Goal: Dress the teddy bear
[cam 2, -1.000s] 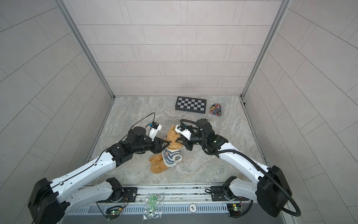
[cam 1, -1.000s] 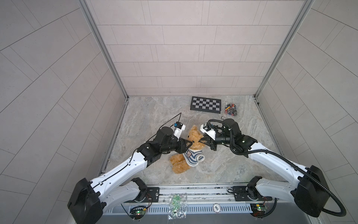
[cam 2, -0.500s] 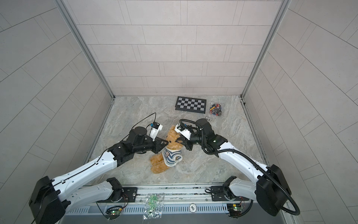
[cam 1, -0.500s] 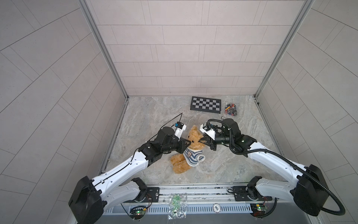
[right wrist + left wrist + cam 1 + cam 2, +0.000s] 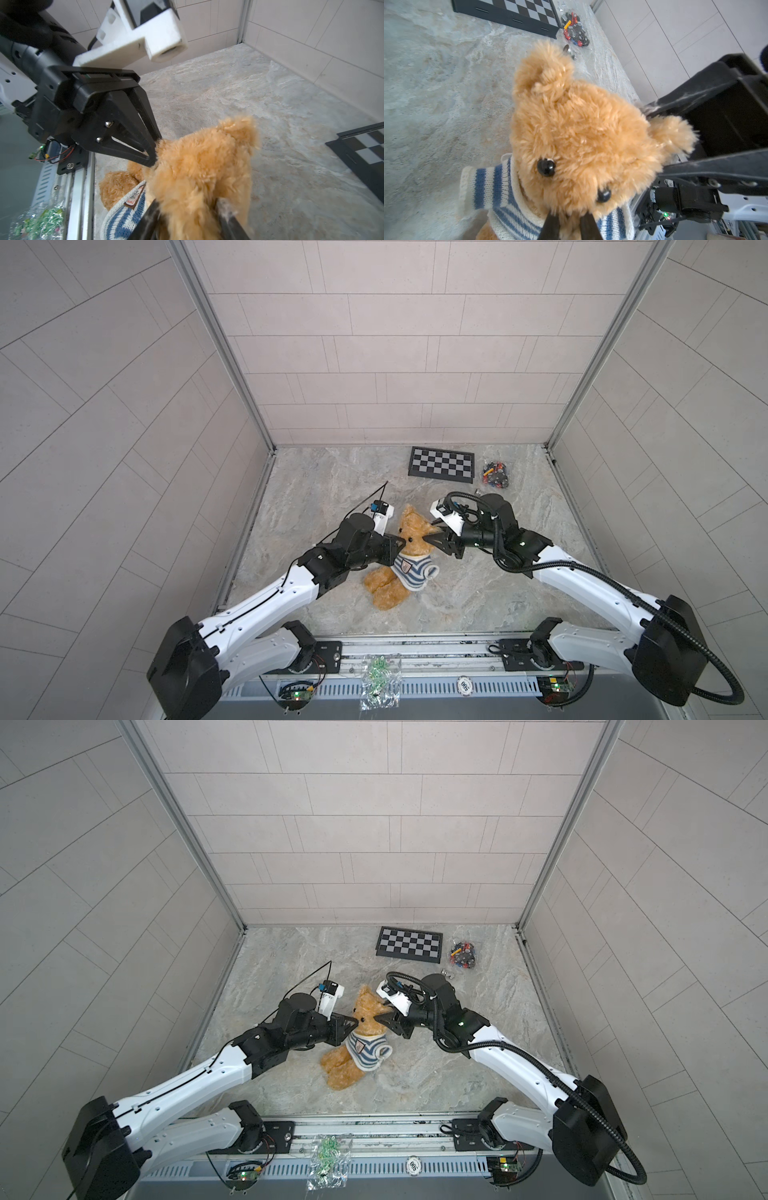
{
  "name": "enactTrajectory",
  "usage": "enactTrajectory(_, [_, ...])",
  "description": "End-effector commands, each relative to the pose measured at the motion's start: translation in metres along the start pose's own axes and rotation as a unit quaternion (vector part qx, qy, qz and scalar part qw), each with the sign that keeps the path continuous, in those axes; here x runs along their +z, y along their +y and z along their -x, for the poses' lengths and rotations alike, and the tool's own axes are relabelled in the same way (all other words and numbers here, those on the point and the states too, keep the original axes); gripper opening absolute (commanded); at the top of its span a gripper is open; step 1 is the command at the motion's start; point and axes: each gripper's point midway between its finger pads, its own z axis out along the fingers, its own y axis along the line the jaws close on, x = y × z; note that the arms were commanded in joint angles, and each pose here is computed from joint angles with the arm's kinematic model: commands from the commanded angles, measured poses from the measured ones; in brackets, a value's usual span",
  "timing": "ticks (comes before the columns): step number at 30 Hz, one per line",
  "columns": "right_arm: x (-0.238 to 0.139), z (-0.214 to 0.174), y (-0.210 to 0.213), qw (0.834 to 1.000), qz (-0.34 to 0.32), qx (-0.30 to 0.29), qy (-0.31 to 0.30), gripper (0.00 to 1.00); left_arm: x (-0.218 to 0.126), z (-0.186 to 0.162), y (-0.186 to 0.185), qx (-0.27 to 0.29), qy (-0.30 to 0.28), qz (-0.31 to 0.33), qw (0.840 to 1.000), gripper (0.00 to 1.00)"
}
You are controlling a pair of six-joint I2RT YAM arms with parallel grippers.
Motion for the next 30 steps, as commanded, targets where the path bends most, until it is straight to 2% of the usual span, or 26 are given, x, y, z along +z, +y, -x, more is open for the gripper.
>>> enactTrajectory(1, [-0.013, 0.011, -0.007, 0.999, -0.042, 0.001, -0.011, 0.55, -0.003, 0.007, 0.021, -0.023, -0.023, 0.050, 0.998, 0.00])
enactTrajectory(7, [-0.031, -0.001, -0.019, 0.994, -0.103, 0.040, 0.014, 0.68, -0.006, 0.005, 0.043, -0.049, -0.026, 0.108, 0.993, 0.01])
enactTrajectory(14, [-0.051, 0.003, -0.027, 0.988, -0.149, 0.048, 0.013, 0.72, 0.006, 0.004, 0.055, -0.087, -0.037, 0.130, 0.987, 0.05])
enactTrajectory(18, [-0.051, 0.006, -0.028, 0.987, -0.152, 0.053, 0.014, 0.71, 0.014, 0.004, 0.051, -0.100, -0.035, 0.117, 0.987, 0.19])
enactTrajectory(22, [-0.048, 0.006, -0.025, 0.988, -0.142, 0.052, 0.017, 0.71, 0.011, 0.004, 0.050, -0.091, -0.032, 0.115, 0.989, 0.36])
enactTrajectory(27, [-0.046, 0.008, -0.016, 0.990, -0.133, 0.047, 0.022, 0.71, 0.001, 0.006, 0.043, -0.062, -0.018, 0.095, 0.993, 0.48])
enactTrajectory(30, [-0.042, 0.012, -0.006, 0.991, -0.127, 0.039, 0.026, 0.71, -0.006, 0.004, 0.050, -0.066, -0.010, 0.090, 0.994, 0.50])
